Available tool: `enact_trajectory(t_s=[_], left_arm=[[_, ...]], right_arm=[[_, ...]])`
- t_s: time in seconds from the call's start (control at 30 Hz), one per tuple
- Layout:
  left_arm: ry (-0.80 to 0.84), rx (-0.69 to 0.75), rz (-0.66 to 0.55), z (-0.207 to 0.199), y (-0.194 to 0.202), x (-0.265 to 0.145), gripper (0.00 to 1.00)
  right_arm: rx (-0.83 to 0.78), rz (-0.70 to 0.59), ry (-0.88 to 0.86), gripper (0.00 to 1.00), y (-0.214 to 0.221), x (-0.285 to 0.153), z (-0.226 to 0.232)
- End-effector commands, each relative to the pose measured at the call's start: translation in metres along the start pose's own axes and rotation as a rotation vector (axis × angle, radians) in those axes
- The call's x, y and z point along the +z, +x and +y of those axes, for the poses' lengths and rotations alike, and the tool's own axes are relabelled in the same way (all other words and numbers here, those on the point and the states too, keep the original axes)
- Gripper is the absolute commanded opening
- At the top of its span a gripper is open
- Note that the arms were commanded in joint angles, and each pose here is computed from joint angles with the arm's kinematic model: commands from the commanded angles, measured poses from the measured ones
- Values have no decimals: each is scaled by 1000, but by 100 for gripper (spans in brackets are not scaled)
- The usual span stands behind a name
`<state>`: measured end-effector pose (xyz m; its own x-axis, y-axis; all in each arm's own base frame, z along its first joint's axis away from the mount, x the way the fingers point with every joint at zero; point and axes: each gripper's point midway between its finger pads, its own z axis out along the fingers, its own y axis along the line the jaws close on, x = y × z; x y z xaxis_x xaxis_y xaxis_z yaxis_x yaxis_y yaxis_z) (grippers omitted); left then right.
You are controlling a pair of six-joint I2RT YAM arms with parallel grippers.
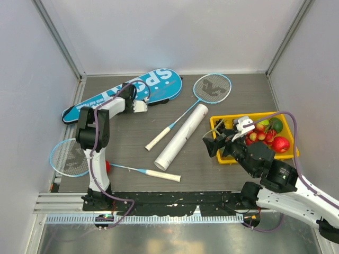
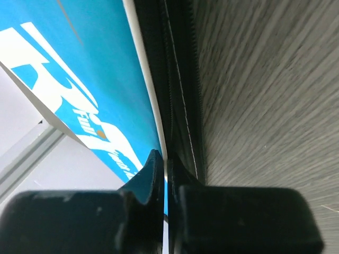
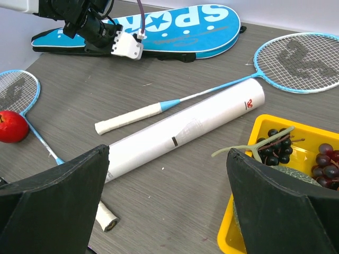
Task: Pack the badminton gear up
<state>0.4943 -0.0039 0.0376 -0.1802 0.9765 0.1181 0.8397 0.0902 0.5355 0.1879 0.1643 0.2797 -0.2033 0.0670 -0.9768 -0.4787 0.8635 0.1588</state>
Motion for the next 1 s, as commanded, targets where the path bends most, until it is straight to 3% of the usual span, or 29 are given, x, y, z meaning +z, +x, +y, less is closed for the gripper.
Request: enact_trajectory(t_s=[0.0,0.27,0.43,0.63,0.7,0.97], left_arm=[[-73,-55,-26,17,-4,-16,0],[-252,-374,-191,66,-17,-102,0],[-268,-499,-269,75,-18,-142,0],[-257,-649,-336,85,-20,-188,0],[-246,-684,-358,87,-21,-203,0],[-225,-828,-441,84,-39,-257,0]], right_arm=[[41,-90,14,95,-29,-3,-1],[231,-55,-15,95,-6,12,15],[356,0,-31,96,7,37,37],[461,-12,70,96,15,86,46],[501,-69,75,97,-8,107,55],[590,-58,13,100,-35,182,96]])
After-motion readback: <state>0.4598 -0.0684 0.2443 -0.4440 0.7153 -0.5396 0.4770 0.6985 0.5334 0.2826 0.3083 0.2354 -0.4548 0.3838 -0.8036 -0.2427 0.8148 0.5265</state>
